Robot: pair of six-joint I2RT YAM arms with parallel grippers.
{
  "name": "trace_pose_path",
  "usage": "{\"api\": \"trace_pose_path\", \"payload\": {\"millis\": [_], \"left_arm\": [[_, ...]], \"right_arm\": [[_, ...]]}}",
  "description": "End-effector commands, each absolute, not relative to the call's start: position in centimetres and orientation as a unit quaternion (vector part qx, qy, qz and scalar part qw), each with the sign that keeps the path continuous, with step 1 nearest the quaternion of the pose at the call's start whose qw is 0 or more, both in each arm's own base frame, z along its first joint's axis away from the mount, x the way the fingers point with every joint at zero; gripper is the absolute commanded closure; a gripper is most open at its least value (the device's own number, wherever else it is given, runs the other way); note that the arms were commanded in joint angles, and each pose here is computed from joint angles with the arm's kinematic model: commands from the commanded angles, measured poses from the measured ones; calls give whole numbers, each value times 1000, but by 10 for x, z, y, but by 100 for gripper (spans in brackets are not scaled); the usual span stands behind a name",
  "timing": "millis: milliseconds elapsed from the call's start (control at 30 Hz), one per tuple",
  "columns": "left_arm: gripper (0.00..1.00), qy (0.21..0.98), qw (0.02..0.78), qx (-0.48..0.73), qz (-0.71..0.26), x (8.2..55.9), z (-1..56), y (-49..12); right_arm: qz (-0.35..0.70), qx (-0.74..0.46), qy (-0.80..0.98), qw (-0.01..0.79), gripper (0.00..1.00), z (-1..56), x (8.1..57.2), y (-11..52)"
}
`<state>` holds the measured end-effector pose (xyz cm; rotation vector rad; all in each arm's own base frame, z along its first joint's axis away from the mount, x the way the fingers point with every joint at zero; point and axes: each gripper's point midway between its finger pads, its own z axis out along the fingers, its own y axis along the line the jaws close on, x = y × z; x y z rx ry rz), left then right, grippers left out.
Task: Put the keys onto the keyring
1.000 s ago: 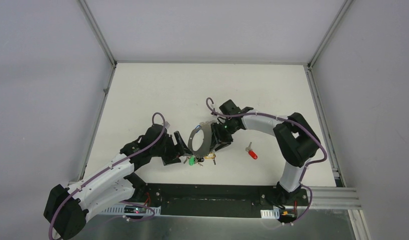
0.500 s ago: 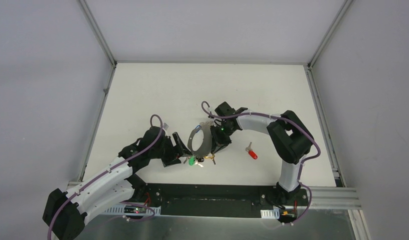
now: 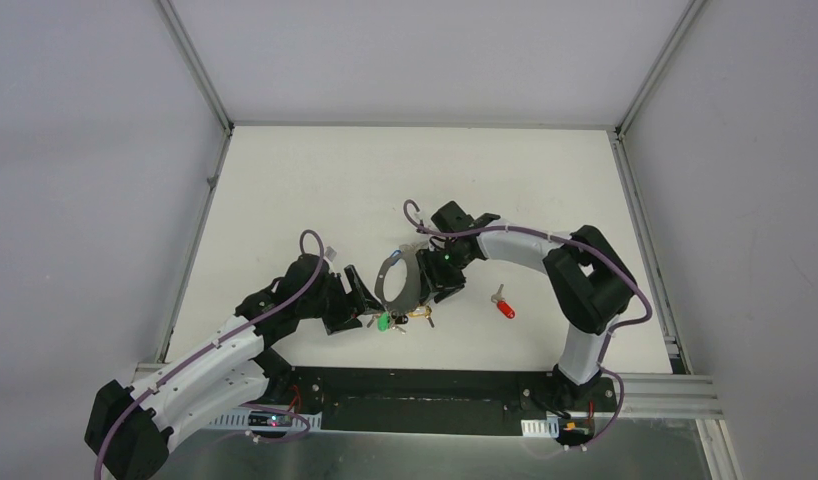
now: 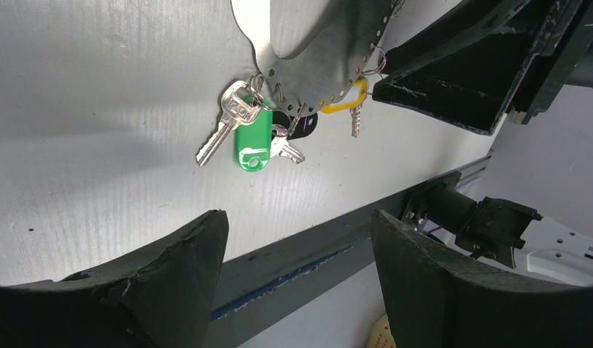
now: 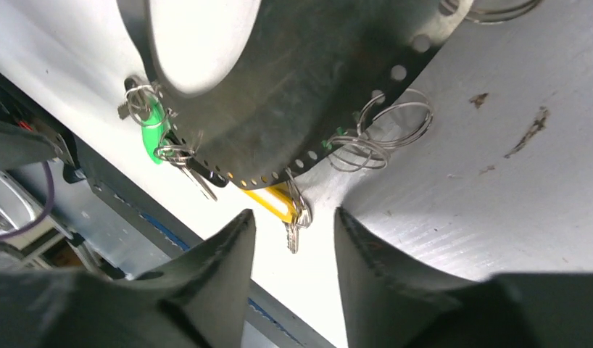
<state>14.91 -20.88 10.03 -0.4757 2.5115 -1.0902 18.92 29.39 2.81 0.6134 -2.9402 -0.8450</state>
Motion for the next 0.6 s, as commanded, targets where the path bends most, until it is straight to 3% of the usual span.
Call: {"api": "trace_pose_path", "payload": {"millis": [0,100,367,433,567], "left_arm": [[26,880,190,-157,-407,151,111,-214],[26,879,190,-157,-407,151,111,-215],[26,882,189,-158,-403,150,108,-213],[26,882,188,-158,-402,150,107,-213],[26,882,188,-157,-403,149,106,-213]], "right_arm": [[-288,212,-933,-32,50,48,196,296],[-294,203,-933,-32,49,48,199,298],[-315,191,-929,-6,71,35,199,306],[-319,188,-929,1,82,33,199,307],[-309,189,-932,-2,85,29,201,304]]}}
